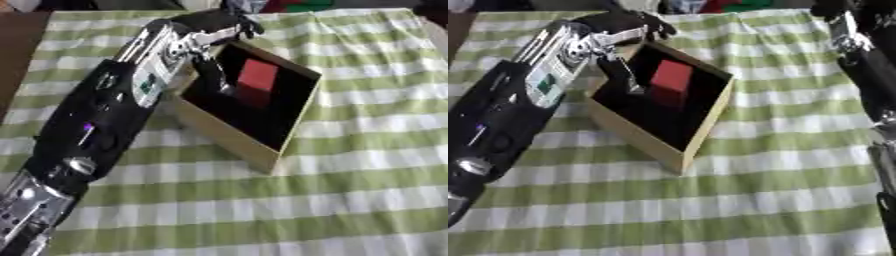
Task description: Pick up objects on the table and place them in the box.
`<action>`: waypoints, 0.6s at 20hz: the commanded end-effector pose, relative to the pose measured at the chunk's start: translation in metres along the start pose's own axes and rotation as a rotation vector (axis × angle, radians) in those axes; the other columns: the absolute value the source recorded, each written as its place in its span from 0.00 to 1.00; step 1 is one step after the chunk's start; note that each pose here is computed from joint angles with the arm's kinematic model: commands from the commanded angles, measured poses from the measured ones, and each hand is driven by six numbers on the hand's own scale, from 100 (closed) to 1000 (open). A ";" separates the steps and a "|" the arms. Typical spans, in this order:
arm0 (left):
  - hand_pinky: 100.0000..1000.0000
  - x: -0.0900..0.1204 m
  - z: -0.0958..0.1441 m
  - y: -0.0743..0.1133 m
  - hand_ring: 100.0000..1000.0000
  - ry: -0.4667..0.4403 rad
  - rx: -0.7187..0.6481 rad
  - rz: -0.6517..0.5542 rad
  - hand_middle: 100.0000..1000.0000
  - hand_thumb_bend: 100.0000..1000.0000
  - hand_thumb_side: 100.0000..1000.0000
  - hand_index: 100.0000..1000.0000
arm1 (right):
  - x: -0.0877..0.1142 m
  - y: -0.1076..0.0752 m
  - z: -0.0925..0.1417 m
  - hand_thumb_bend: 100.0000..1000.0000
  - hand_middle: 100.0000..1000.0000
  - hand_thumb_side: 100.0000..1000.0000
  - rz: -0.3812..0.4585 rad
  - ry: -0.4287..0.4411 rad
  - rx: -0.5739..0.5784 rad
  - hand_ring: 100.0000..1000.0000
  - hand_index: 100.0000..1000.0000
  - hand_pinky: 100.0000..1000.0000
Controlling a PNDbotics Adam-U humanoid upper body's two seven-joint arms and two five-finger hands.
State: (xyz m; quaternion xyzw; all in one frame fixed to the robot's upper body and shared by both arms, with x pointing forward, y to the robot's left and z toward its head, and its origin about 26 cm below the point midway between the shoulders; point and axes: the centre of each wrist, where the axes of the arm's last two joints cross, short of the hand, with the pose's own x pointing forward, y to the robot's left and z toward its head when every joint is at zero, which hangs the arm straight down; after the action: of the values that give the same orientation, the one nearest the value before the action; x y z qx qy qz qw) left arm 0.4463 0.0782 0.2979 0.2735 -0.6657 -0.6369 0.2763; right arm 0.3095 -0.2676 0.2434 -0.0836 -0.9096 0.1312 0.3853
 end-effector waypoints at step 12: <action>0.81 0.023 0.111 0.085 0.72 -0.056 0.472 0.142 0.72 0.25 0.00 0.87 | 0.008 -0.010 -0.002 0.00 0.66 0.47 0.038 -0.034 -0.023 0.74 0.88 0.91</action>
State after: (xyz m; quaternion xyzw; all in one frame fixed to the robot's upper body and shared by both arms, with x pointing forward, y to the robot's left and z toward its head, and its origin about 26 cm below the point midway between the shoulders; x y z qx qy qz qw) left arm 0.3653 0.1330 0.3612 0.2539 -0.8064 -0.4716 0.2509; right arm 0.3092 -0.2699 0.2435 -0.0887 -0.9111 0.1242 0.3829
